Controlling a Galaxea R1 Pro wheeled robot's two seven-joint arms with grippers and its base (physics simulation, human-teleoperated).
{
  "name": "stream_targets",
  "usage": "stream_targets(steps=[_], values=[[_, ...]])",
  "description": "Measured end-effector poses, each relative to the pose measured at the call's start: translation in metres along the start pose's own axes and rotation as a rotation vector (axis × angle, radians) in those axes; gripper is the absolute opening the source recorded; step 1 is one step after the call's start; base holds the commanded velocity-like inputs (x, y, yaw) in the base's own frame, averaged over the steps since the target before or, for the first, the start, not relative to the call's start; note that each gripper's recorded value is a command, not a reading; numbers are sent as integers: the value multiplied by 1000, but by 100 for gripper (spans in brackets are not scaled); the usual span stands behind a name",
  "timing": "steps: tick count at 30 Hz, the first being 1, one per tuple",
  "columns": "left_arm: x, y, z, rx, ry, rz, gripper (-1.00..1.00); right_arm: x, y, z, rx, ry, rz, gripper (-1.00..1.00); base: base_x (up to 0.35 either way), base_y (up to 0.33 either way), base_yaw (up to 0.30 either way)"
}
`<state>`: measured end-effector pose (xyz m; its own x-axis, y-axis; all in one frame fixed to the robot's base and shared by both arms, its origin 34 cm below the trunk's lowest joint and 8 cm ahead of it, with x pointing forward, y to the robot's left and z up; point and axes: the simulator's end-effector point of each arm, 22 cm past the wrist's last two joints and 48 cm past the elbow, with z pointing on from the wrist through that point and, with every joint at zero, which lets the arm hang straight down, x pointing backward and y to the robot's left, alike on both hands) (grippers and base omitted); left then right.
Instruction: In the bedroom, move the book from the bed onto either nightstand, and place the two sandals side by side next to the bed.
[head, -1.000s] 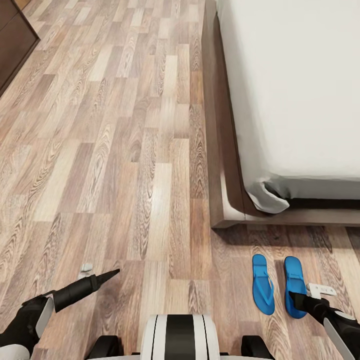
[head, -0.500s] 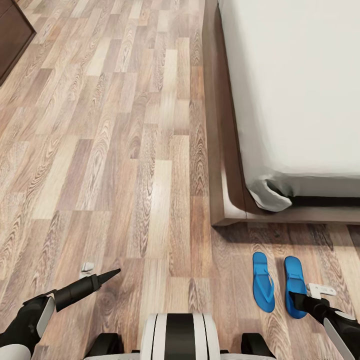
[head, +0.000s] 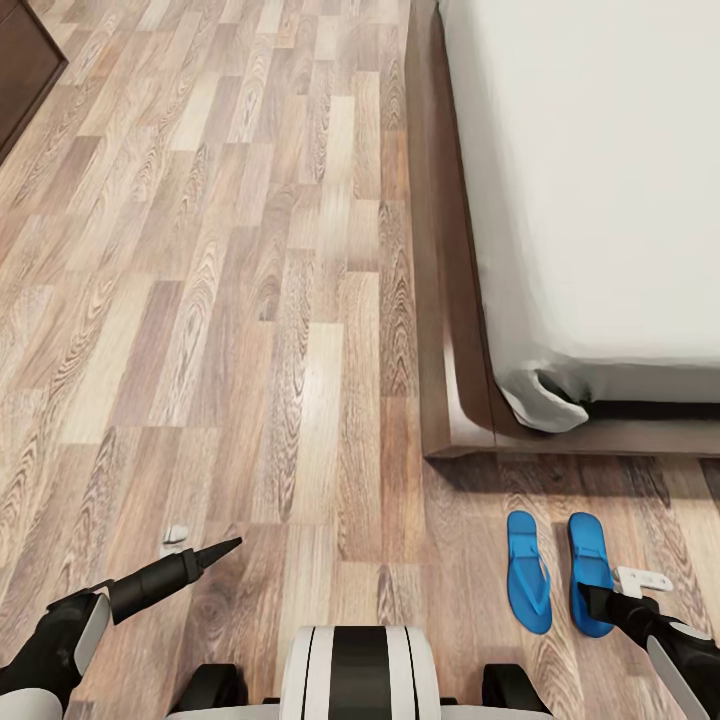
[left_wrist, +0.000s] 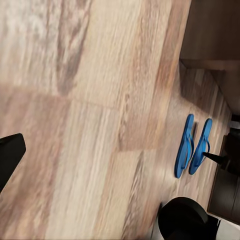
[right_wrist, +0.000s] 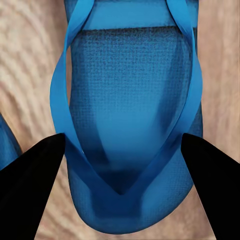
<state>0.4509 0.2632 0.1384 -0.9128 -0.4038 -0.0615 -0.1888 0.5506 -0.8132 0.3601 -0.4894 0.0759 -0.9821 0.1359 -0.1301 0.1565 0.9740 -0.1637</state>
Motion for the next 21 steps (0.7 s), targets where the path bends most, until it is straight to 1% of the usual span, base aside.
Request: stream_targets(steps=[3, 8, 15, 21], values=[[0, 0, 0, 0, 0, 0, 100, 0, 0, 0, 0, 0, 0, -100, 26, 0, 0], [0, 0, 1, -1, 0, 1, 100, 0, 0, 0, 0, 0, 0, -100, 144, 0, 0], [0, 0, 1, 1, 0, 0, 100, 0, 0, 0, 0, 0, 0, -100, 11, 0, 0], [9, 9, 3, -10, 13, -18, 100, 11, 0, 6, 3, 24, -5, -100, 0, 0, 0]])
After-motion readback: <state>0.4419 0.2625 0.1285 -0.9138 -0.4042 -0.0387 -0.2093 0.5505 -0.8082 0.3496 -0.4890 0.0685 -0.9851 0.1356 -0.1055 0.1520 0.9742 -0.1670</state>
